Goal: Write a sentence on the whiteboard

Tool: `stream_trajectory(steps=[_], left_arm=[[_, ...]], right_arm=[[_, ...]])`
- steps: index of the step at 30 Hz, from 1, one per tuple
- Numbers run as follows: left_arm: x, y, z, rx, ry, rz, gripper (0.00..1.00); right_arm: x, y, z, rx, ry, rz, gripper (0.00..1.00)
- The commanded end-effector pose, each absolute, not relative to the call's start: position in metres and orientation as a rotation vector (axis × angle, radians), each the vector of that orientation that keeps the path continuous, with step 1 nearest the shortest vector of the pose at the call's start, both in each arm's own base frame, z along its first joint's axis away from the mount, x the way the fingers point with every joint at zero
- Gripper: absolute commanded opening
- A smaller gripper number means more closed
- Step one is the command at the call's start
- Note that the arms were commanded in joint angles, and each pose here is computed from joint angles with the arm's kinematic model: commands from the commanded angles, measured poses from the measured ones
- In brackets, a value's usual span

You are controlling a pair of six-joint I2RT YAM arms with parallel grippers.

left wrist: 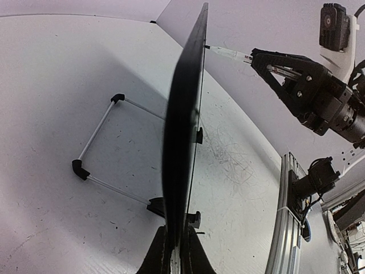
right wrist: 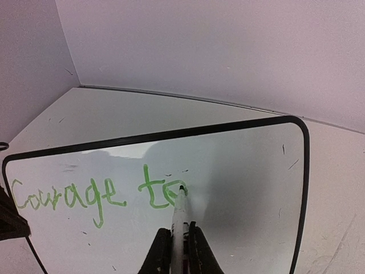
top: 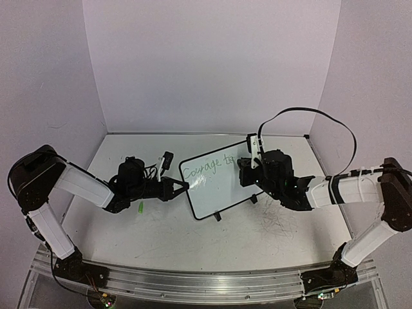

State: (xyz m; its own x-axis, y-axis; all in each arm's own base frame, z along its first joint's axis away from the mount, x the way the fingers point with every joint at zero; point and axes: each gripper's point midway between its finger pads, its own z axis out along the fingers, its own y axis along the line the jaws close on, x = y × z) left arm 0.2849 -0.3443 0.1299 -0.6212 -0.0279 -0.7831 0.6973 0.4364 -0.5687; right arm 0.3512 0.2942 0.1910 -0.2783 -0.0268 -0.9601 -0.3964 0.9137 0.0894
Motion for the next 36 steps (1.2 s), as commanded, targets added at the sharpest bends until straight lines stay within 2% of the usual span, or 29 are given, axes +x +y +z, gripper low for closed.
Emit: stream_trajectory(steps=[1,36], left_arm=[[0.29,-0.348,0.137,0.582,1.904,-1.219,0.03],[0.289,-0.346,0.142,0.581,1.893,-1.221,0.03]], right_arm=[[0.357,0.304,0.209,-0.316,1.781,0.403,0.0],[0.343,0.295,0.17,-0.342,1.883,0.402,0.0]])
